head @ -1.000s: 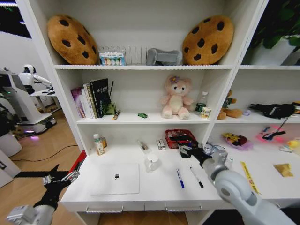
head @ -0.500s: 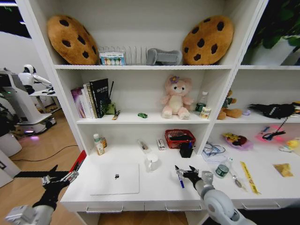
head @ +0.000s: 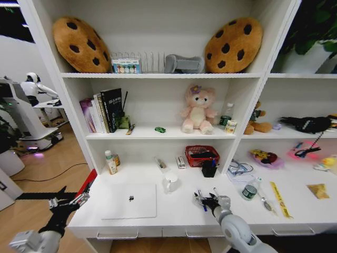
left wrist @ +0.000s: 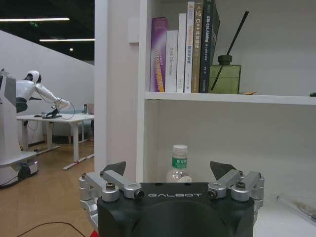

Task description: Organize the objects on the table.

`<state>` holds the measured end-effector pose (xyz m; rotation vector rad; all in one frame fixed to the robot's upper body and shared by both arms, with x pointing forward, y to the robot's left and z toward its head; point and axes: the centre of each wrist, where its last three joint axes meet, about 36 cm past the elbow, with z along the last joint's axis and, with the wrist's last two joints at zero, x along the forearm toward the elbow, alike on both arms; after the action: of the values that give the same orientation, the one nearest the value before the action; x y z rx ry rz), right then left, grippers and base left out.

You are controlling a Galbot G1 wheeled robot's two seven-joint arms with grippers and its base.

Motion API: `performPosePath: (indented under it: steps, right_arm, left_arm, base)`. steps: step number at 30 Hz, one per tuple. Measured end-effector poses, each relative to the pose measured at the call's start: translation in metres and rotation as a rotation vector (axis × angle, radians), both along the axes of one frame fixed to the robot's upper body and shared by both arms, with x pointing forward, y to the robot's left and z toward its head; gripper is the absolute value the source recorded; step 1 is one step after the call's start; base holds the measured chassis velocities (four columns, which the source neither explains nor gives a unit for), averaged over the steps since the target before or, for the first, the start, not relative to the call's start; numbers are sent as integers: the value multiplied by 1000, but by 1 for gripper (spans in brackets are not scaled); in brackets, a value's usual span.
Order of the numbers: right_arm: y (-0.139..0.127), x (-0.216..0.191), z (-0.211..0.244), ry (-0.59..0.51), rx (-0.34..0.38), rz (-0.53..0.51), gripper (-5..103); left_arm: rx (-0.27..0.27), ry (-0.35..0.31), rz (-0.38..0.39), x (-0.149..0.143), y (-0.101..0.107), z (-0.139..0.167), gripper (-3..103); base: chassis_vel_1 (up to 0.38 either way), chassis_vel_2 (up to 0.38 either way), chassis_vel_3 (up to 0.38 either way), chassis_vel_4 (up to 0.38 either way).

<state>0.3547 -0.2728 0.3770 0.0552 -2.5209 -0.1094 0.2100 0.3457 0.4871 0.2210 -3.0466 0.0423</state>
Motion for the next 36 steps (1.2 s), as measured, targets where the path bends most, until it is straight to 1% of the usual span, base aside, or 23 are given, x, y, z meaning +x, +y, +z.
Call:
performPosePath:
  steps: [5, 7, 9, 10, 11, 12, 13, 14, 16, 17, 19, 20, 21, 22, 24, 25, 28, 34, 36]
  right_arm:
    - [0, 5, 1, -5, 1, -1, 98]
    - [0, 5, 1, -5, 2, -1, 97]
    - [1, 6, 0, -2, 2, 0, 90]
    - [1, 6, 0, -2, 2, 0, 90]
    - [1, 6, -2, 1, 1, 0, 79]
    - [1, 6, -3, 3, 0, -1, 79]
    - [1, 6, -3, 3, 0, -1, 79]
    - [1, 7, -4, 6, -2, -2, 68]
    - [2, 7, -5, 7, -2, -2, 68]
    - [2, 7, -6, 9, -3, -3, 57]
    - [3, 7, -7, 10, -3, -3, 57]
    - [3, 7, -8, 8, -2, 2, 47]
    - [4, 7, -9, 7, 1, 13, 41]
    - [4, 7, -9, 7, 1, 13, 41]
    - [4, 7, -8, 7, 0, 22, 30]
    - [4, 7, -8, 7, 0, 22, 30]
    - [4, 7, -8, 7, 2, 26, 14]
    - [1, 8, -7, 2, 5, 27, 13]
    - [-2, 11, -3, -26, 15, 26, 13]
  left_arm:
    - [-1, 5, -5, 2, 0, -2, 97]
    - [-2, 6, -5, 2, 0, -2, 95]
    - [-1, 7, -6, 2, 0, -3, 99]
    - [-1, 7, -6, 2, 0, -3, 99]
    - [-1, 8, -6, 2, 0, -3, 98]
    - [-1, 8, -7, 2, 1, -3, 94]
    - [-1, 8, -7, 2, 1, -3, 94]
    - [-1, 8, -7, 2, 1, -3, 96]
    - [-1, 8, -7, 2, 1, -3, 97]
    - [-2, 9, -7, 2, 0, -3, 97]
    - [-3, 10, -6, 2, 0, -4, 97]
    - [-3, 11, -7, 1, -1, -4, 97]
    - [-2, 12, -7, 1, -1, -4, 97]
    - [-2, 12, -7, 1, -1, -4, 97]
    - [1, 10, -8, 2, 0, -4, 97]
    - [1, 10, -8, 2, 0, -4, 97]
    - [2, 10, -6, 2, 1, -4, 97]
    - [-3, 13, -1, 1, -1, -6, 97]
    - [-3, 13, -1, 1, -1, -6, 97]
  base:
    - [0, 0, 0, 0]
    - [0, 0, 0, 0]
    - [0, 0, 0, 0]
    - [0, 0, 0, 0]
    - [0, 0, 0, 0]
    - [0, 0, 0, 0]
    - [0, 0, 0, 0]
    - [0, 0, 0, 0]
    - [0, 0, 0, 0]
    - [0, 0, 0, 0]
    - [0, 0, 0, 0]
    - [0, 0, 0, 0]
    - [0, 0, 0, 0]
    - [0, 0, 0, 0]
    - [0, 0, 0, 0]
    - [0, 0, 0, 0]
    - [0, 0, 0, 0]
    - [0, 0, 0, 0]
    - [0, 0, 0, 0]
